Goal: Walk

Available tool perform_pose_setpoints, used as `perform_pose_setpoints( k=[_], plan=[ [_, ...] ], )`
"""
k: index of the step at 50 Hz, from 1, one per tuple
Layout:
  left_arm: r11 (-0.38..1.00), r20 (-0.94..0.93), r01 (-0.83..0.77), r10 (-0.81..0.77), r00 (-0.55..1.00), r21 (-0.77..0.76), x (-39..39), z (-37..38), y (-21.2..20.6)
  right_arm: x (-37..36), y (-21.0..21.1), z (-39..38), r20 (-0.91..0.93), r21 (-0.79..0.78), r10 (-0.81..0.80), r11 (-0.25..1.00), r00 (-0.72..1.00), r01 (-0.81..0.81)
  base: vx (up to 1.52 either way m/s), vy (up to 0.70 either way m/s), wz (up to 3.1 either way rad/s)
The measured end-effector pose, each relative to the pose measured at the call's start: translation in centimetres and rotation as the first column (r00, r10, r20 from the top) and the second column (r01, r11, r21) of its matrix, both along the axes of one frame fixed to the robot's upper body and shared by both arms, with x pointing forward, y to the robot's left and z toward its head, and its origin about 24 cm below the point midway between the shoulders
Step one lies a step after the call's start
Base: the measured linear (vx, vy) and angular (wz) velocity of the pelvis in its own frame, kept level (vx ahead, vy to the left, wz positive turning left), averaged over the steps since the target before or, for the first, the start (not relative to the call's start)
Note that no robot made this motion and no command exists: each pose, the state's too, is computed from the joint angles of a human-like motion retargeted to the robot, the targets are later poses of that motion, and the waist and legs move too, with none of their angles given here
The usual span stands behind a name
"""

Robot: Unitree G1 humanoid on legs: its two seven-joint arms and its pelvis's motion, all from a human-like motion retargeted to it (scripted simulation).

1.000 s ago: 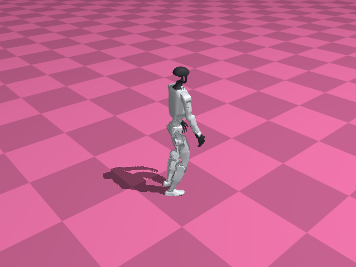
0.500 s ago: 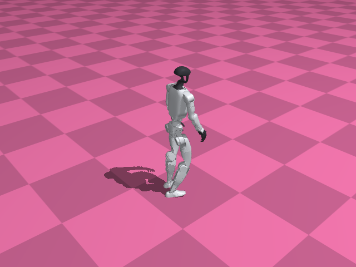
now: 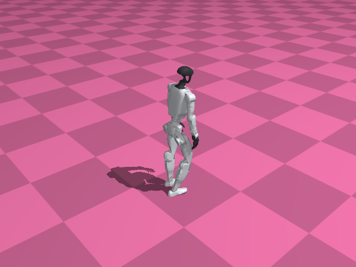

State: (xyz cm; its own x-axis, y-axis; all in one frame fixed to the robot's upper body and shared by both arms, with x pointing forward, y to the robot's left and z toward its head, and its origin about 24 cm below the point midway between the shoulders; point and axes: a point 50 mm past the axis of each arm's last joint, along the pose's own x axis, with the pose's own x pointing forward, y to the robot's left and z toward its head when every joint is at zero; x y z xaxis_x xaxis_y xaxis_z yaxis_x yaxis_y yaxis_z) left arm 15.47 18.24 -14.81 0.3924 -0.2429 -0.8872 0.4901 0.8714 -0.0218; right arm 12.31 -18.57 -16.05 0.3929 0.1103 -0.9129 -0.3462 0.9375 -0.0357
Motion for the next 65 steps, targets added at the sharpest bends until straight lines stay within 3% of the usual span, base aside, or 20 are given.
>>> perform_pose_setpoints(
  k=[18, 35, 53, 65],
  plan=[
    [0.998, 0.044, 0.043, -0.046, 0.998, 0.052, 1.2, 0.3, -0.8, -2.4, -1.0, -0.5, -0.079, -0.031, 0.037, 0.999, 0.996, -0.039, -0.11, -0.07, 0.99],
    [0.961, -0.078, -0.196, 0.214, 0.974, 0.197, -2.7, -0.5, 5.2, 2.7, -0.8, 1.1, 0.07, -0.03, 0.046, 0.999, 0.996, -0.044, -0.06, 0.03, 1.53],
    [0.971, -0.026, -0.213, 0.217, 0.976, 0.112, -1.3, -0.5, 2.6, 2.8, -2.5, 1.4, 0.081, -0.061, -0.011, 0.998, 0.997, 0.016, 0.06, 0.17, 1.55],
    [0.95, 0.013, -0.308, 0.308, 0.951, 0.058, -0.7, -0.4, 1.8, 2.9, -2.0, 1.4, 0.091, -0.043, 0.013, 0.999, 0.996, -0.009, 0.15, 0.19, 1.49]
  ],
)
